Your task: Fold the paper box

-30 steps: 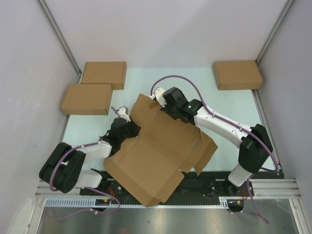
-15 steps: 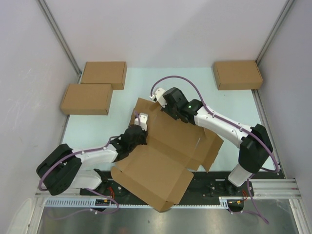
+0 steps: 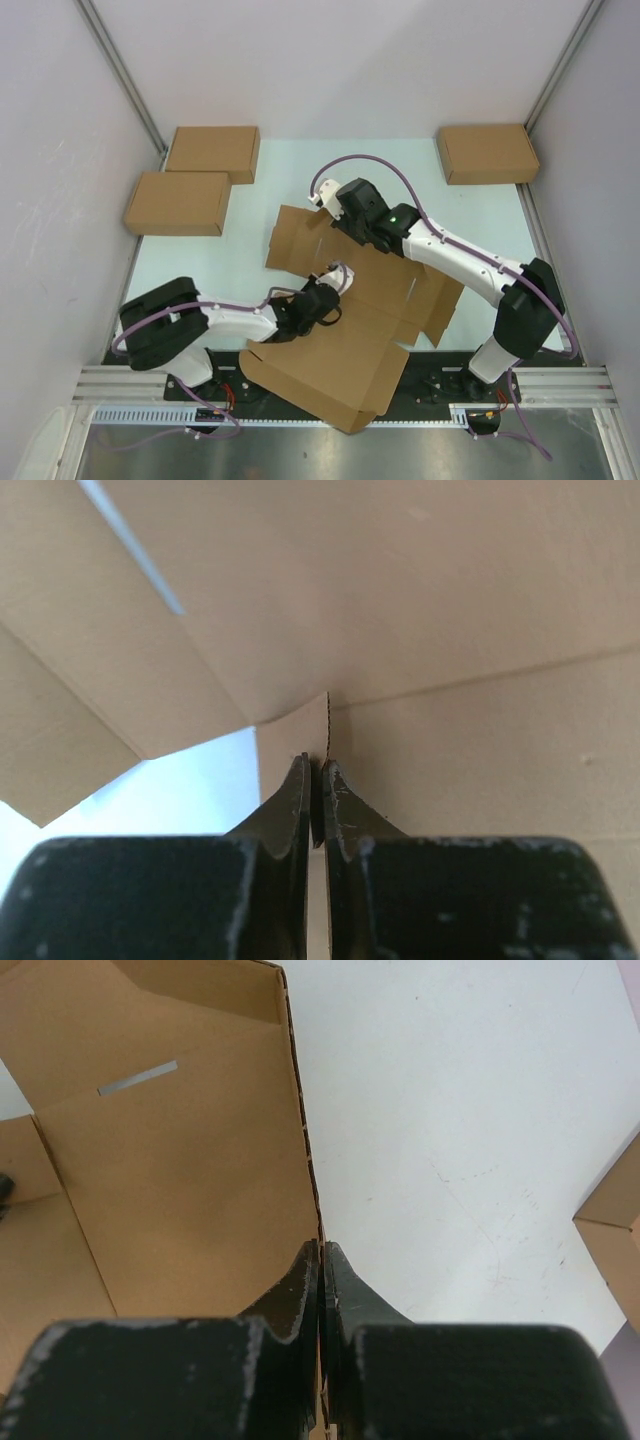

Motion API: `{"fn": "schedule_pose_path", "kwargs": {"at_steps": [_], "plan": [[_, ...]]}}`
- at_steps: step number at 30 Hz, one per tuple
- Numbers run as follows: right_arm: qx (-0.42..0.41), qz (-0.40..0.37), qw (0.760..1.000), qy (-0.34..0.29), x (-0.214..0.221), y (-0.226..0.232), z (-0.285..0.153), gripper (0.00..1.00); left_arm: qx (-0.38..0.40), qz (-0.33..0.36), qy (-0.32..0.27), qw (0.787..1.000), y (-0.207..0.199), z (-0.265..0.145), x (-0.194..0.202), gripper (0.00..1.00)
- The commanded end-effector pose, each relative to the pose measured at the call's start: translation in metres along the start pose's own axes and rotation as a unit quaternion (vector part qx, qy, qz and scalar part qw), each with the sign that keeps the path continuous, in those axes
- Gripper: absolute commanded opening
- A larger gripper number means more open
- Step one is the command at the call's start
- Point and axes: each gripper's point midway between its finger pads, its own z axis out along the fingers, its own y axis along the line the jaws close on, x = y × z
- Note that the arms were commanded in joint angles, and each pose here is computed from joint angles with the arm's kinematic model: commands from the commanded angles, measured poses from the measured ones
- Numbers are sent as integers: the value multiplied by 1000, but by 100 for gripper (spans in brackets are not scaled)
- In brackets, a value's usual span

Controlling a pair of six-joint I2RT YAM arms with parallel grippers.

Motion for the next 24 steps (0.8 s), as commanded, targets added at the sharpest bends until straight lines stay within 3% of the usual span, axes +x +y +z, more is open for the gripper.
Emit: {"fn": "schedule_pose_path", "kwargs": {"at_steps": [1,6,9,12,16,18,19,22,24], "plan": [[5,7,1000,-15,-6,-3,-16,0,11,44,43,998,-25,-2,24,4],[5,6,1000,-13,-3,-3,-16,0,7,66,76,995,-38,1,44,7],[7,5,1000,-15,-4,-3,-16,0,-10,68,75,995,-37,1,40,16],[7,5,1000,-18,-5,-4,-16,0,-13,56,46,997,-32,-7,18,34],[7,5,1000,-19,-6,-3,-16,0,-3,34,-14,999,-23,-25,-30,65],[6,4,1000,-19,-6,-2,-16,0,2,12,-47,999,-18,-36,-57,74],[6,3,1000,-19,-6,-2,-15,0,6,7,-57,998,-16,-41,-65,87],[6,1,1000,-15,-5,0,-15,0,12,-20,-88,996,-7,-57,-90,100],[9,-1,1000,-12,-4,0,-15,0,14,-43,-109,993,2,-72,-105,100]]}}
